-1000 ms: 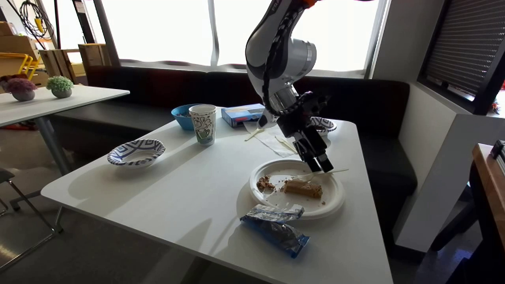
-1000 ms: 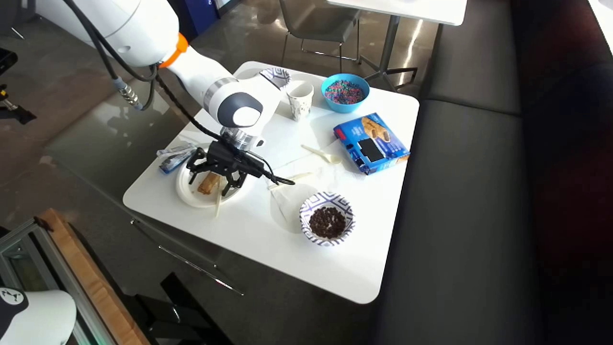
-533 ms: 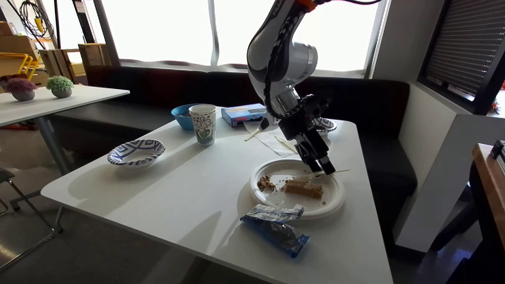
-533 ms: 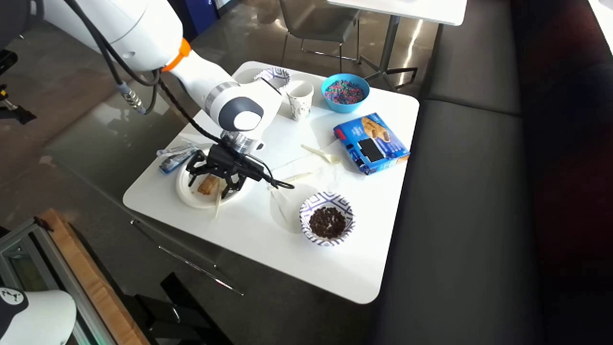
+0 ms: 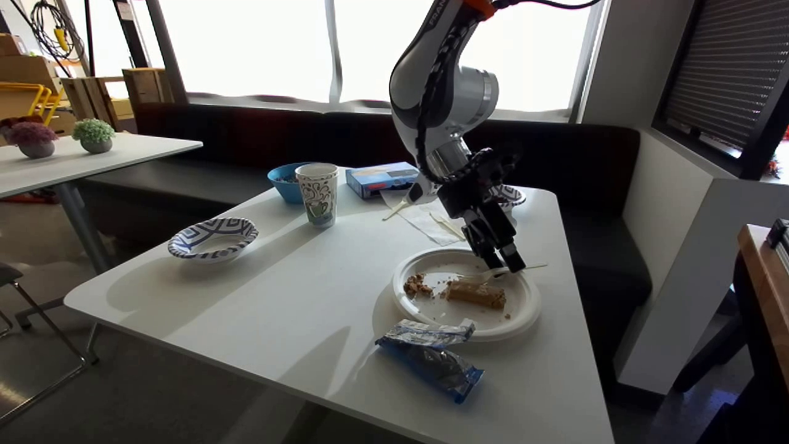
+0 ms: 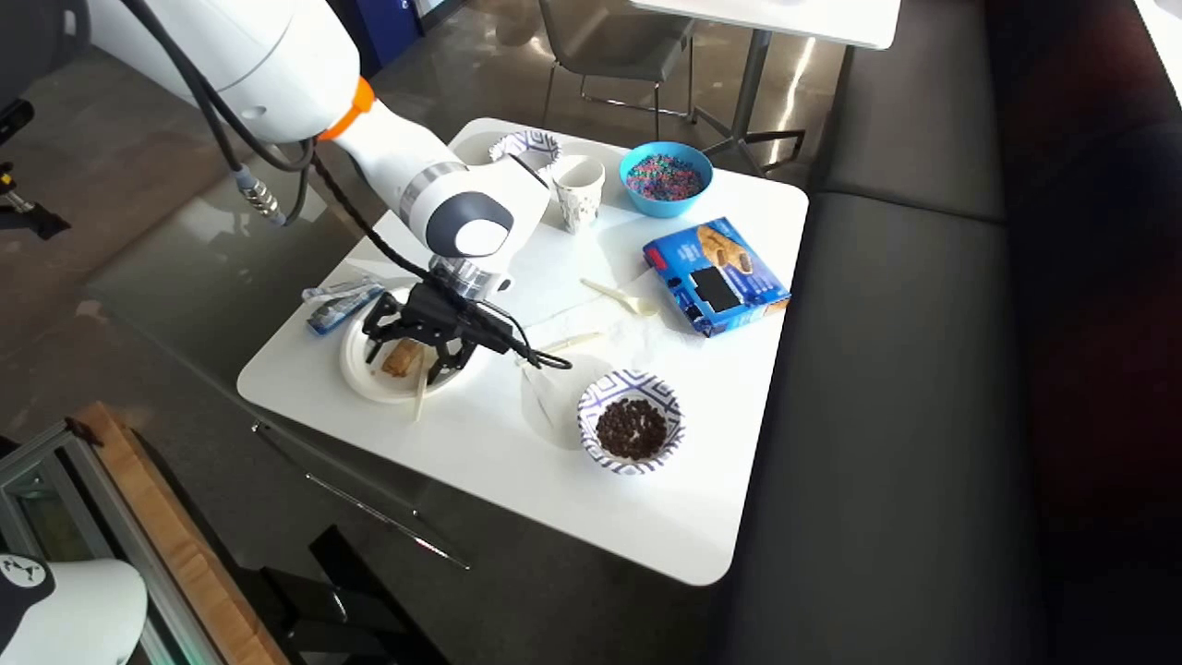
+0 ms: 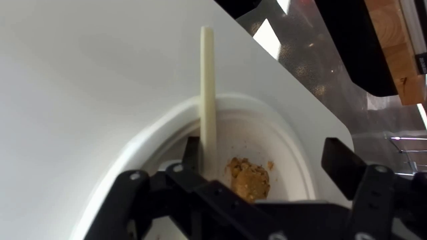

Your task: Use the fork to cut a piece of the brown object

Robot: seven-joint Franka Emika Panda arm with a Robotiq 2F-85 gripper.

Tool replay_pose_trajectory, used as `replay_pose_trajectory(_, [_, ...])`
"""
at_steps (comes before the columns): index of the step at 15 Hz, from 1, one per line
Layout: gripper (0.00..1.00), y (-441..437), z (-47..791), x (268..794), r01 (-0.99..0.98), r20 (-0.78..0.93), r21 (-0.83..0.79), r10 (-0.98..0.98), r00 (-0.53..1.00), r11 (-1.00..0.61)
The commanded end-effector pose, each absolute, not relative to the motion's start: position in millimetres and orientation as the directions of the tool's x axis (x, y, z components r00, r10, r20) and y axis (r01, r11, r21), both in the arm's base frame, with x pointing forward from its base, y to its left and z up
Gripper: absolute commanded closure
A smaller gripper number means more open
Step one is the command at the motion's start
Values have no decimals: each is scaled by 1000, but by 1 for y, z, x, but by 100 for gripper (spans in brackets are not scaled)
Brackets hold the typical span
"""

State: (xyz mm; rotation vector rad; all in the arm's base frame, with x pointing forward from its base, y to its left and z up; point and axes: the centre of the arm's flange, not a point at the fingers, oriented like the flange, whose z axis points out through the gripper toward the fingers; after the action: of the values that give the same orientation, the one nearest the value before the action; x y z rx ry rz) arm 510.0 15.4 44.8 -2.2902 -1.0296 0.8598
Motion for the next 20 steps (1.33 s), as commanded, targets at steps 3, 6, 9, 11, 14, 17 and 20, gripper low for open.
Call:
replay_pose_trajectory(3, [17, 13, 41, 506, 480, -315, -669, 801, 510, -568])
replay_pose_trajectory(6, [21, 11, 40, 507, 483, -307, -673, 806, 506, -560])
replay_pose_trajectory(9, [26, 10, 39, 508, 490, -295, -680, 815, 499, -546])
replay_pose_trajectory(11, [26, 8, 36, 511, 493, -285, -687, 822, 492, -534])
replay_pose_trajectory(14, [26, 6, 35, 512, 498, -273, -694, 829, 488, -521])
replay_pose_trajectory(17, [35, 5, 35, 513, 503, -265, -695, 833, 486, -514])
replay_pose_trajectory(20, [44, 4, 34, 513, 505, -258, -697, 836, 484, -508])
